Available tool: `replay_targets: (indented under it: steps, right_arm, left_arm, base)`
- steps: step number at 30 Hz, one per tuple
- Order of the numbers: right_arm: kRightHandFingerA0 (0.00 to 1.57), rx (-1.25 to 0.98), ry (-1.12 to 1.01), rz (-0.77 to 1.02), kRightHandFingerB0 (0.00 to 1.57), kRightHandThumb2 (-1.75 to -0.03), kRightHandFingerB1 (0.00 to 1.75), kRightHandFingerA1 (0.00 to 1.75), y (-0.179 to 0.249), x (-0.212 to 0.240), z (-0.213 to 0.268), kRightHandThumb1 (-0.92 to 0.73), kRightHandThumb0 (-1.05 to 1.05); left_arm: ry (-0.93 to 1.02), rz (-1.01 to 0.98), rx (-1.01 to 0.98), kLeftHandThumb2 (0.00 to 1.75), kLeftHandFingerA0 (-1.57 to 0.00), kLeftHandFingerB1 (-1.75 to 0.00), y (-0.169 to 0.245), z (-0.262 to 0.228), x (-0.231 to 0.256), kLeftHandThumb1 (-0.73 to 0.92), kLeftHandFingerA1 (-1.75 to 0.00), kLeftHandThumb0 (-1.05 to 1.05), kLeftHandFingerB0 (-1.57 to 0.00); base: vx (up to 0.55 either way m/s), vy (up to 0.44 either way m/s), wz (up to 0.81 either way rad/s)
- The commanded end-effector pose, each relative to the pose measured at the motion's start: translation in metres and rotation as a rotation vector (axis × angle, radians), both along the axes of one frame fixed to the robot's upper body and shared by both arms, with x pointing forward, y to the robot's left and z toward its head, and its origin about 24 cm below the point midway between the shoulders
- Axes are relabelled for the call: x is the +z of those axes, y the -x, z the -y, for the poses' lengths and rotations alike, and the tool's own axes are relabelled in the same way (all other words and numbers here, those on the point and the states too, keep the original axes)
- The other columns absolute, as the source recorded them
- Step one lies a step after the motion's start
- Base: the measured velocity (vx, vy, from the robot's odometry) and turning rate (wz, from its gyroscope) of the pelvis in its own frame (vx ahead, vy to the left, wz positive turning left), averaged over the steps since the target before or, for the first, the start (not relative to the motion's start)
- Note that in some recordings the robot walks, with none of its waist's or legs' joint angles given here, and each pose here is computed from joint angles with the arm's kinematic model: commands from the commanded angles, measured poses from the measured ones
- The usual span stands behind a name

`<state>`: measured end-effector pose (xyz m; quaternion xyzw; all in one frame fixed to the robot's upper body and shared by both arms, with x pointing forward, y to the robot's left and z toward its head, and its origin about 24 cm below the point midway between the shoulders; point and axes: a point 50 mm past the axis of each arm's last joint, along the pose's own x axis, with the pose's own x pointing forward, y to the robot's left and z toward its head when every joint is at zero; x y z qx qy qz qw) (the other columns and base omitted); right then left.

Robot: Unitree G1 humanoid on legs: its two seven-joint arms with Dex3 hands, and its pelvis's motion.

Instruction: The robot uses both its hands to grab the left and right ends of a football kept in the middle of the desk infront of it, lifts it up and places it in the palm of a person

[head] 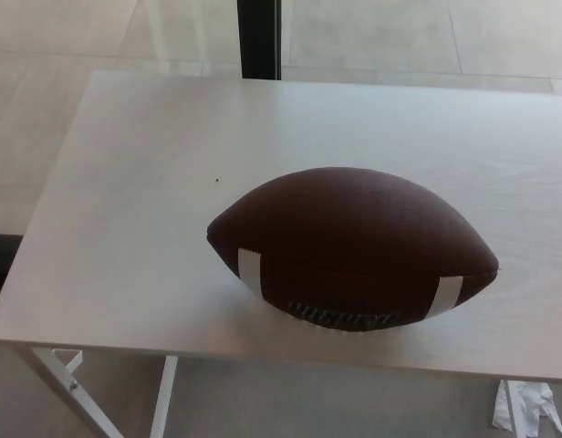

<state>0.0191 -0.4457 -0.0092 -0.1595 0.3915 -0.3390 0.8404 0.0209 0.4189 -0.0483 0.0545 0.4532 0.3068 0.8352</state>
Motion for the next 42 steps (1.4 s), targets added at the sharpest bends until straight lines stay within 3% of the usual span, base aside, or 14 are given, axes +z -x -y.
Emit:
replay_targets:
  steps: [1, 7, 8, 10, 11, 12, 14, 15, 17, 18, 20, 24, 31, 42]
  right_arm:
    - [0.42, -0.081, -0.019, 0.373, 0.06, -0.65, 0.29, 0.56, -0.005, 0.053, 0.022, -0.85, -0.85]
    - [0.34, -0.108, 0.001, 0.619, 0.07, -1.09, 0.19, 0.6, -0.042, 0.093, 0.025, -0.74, -0.89]
    - [0.38, -0.072, 0.047, 0.683, 0.08, -0.68, 0.29, 0.53, -0.057, 0.111, 0.023, -0.88, -0.88]
    - [0.38, -0.059, 0.063, 0.744, 0.13, -0.67, 0.32, 0.53, -0.067, 0.124, 0.022, -0.88, -0.86]
    - [0.35, -0.053, 0.081, 0.798, 0.1, -1.08, 0.41, 0.6, -0.077, 0.136, 0.02, -0.75, -0.92]
    - [0.39, -0.054, 0.069, 0.838, 0.11, -0.66, 0.3, 0.53, -0.082, 0.14, 0.019, -0.87, -0.82]
    - [0.35, -0.019, 0.042, 0.957, 0.09, -0.67, 0.31, 0.54, -0.106, 0.162, 0.009, -0.89, -0.82]
    - [0.38, -0.012, 0.047, 0.978, 0.09, -1.09, 0.42, 0.62, -0.113, 0.168, 0.005, -0.74, -0.86]
    - [0.47, 0.038, 0.069, 1.037, 0.2, -0.66, 0.36, 0.55, -0.135, 0.184, -0.012, -0.88, -0.85]
    - [0.39, 0.092, 0.085, 1.077, 0.14, -1.09, 0.47, 0.59, -0.149, 0.194, -0.024, -0.72, -0.84]
    - [0.45, 0.114, 0.083, 1.09, 0.26, -0.66, 0.38, 0.49, -0.156, 0.199, -0.029, -0.88, -0.85]
    - [0.35, 0.303, 0.108, 1.107, 0.24, -0.81, 0.4, 0.43, -0.19, 0.214, -0.07, -0.74, -0.93]
    - [0.26, 0.472, -0.053, 1.021, 0.19, -0.68, 0.27, 0.34, -0.221, 0.183, -0.138, -0.89, -0.89]
    - [0.2, 0.463, -0.349, 0.838, 0.15, -1.01, 0.4, 0.49, -0.219, 0.103, -0.192, -0.75, -0.8]
  left_arm:
    - [0.042, 0.368, 0.155, 0.9, -0.66, -0.52, -0.01, -0.022, 0.036, 0.5, -0.66, -0.74, -0.39]
    - [-0.082, 0.502, 0.093, 0.62, -0.72, -0.38, -0.054, -0.029, 0.066, 0.7, -0.51, -0.8, -0.51]
    - [-0.098, 0.555, 0.041, 0.62, -0.74, -0.37, -0.076, -0.028, 0.084, 0.74, -0.48, -0.79, -0.47]
    - [-0.108, 0.612, 0.013, 0.63, -0.8, -0.37, -0.093, -0.026, 0.099, 0.72, -0.47, -0.81, -0.53]
    - [-0.106, 0.663, -0.008, 0.62, -0.82, -0.37, -0.111, -0.023, 0.112, 0.7, -0.45, -0.82, -0.55]
    - [-0.108, 0.69, -0.033, 0.62, -0.81, -0.37, -0.117, -0.022, 0.119, 0.69, -0.46, -0.86, -0.56]
    - [-0.106, 0.816, -0.094, 0.62, -0.88, -0.4, -0.152, -0.013, 0.152, 0.61, -0.46, -0.95, -0.67]
    - [-0.112, 0.834, -0.132, 0.64, -0.84, -0.42, -0.16, -0.009, 0.161, 0.6, -0.47, -0.96, -0.63]
    - [-0.105, 0.919, -0.195, 0.62, -0.75, -0.36, -0.186, 0.008, 0.187, 0.66, -0.42, -0.88, -0.54]
    - [-0.105, 0.981, -0.24, 0.62, -0.67, -0.37, -0.199, 0.02, 0.204, 0.68, -0.43, -0.84, -0.51]
    - [-0.096, 1.01, -0.261, 0.62, -0.57, -0.37, -0.204, 0.027, 0.211, 0.72, -0.46, -0.79, -0.45]
    - [-0.076, 1.126, -0.39, 0.65, -0.37, -0.37, -0.232, 0.062, 0.247, 0.86, -0.51, -0.66, -0.24]
    - [0.087, 1.126, -0.532, 1.07, -0.37, -0.49, -0.252, 0.12, 0.234, 0.64, -0.64, -0.69, -0.15]
    - [0.217, 0.975, -0.658, 0.66, -0.31, -0.42, -0.254, 0.172, 0.185, 0.85, -0.6, -0.76, -0.24]
  base:
    - [0.0, 0.0, 0.0]
    - [0.0, 0.0, 0.0]
    - [0.0, 0.0, 0.0]
    - [0.0, 0.0, 0.0]
    - [0.0, 0.0, 0.0]
    - [0.0, 0.0, 0.0]
    - [0.0, 0.0, 0.0]
    - [0.0, 0.0, 0.0]
    - [0.0, 0.0, 0.0]
    - [0.0, 0.0, 0.0]
    - [0.0, 0.0, 0.0]
    - [0.0, 0.0, 0.0]
    - [0.0, 0.0, 0.0]
    - [0.0, 0.0, 0.0]
